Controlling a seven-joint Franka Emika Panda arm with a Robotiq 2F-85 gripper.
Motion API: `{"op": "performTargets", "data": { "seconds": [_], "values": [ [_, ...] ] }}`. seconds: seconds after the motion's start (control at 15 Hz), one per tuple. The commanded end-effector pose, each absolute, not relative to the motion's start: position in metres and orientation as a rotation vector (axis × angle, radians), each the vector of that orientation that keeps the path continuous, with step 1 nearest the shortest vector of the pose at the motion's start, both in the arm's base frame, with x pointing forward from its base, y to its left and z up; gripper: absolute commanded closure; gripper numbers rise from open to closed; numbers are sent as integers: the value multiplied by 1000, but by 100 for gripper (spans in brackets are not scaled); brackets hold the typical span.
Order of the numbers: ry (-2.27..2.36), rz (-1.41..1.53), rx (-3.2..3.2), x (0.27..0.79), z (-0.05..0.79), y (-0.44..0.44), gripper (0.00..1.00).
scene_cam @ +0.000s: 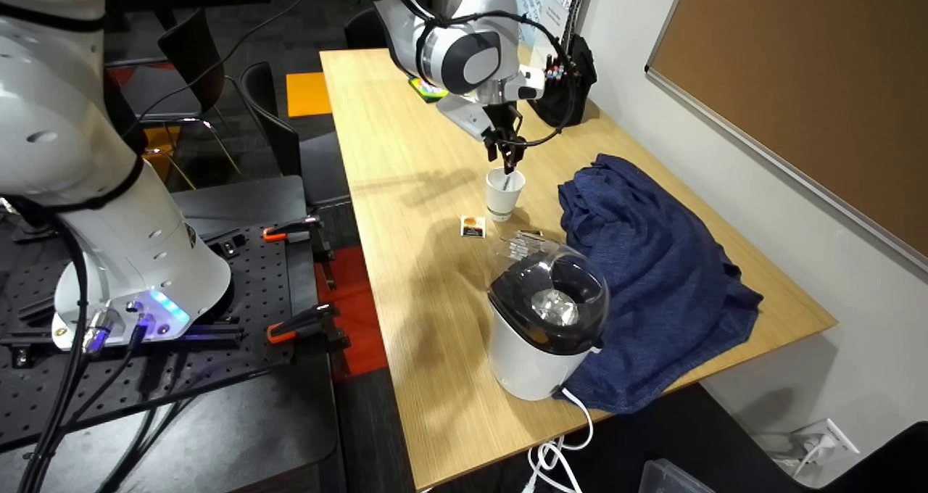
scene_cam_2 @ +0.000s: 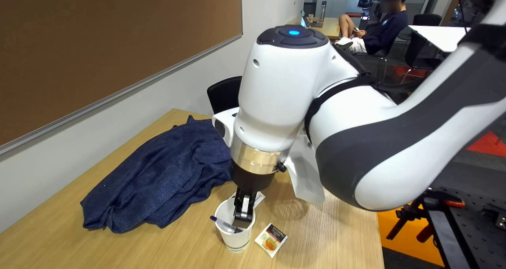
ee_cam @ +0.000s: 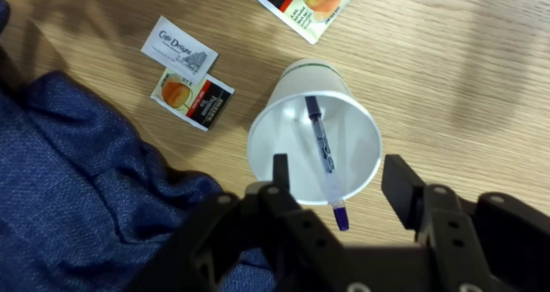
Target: Remove the pen from the cup and put it on the table
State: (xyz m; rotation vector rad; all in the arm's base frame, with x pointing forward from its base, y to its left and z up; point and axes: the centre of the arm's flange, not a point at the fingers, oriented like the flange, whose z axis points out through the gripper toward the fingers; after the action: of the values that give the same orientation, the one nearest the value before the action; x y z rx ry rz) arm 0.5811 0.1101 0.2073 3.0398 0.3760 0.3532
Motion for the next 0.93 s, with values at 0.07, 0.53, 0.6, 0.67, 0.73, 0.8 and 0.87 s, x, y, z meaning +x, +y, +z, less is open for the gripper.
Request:
{"op": "performTargets", "data": {
  "seconds": [0.07, 0.53, 0.6, 0.67, 0.73, 0.8, 0.87],
  "values": [
    [354, 360, 3039, 595, 198, 112, 52],
    [354, 337, 3046, 606, 182, 109, 53],
    [353, 336, 3047, 608, 180, 109, 53],
    [354, 332, 3048, 610, 179, 108, 52],
    [354, 330, 3049, 612, 177, 108, 52],
    [352, 329, 3049, 614, 175, 108, 53],
    [351, 327, 3049, 616, 173, 107, 54]
  ]
}}
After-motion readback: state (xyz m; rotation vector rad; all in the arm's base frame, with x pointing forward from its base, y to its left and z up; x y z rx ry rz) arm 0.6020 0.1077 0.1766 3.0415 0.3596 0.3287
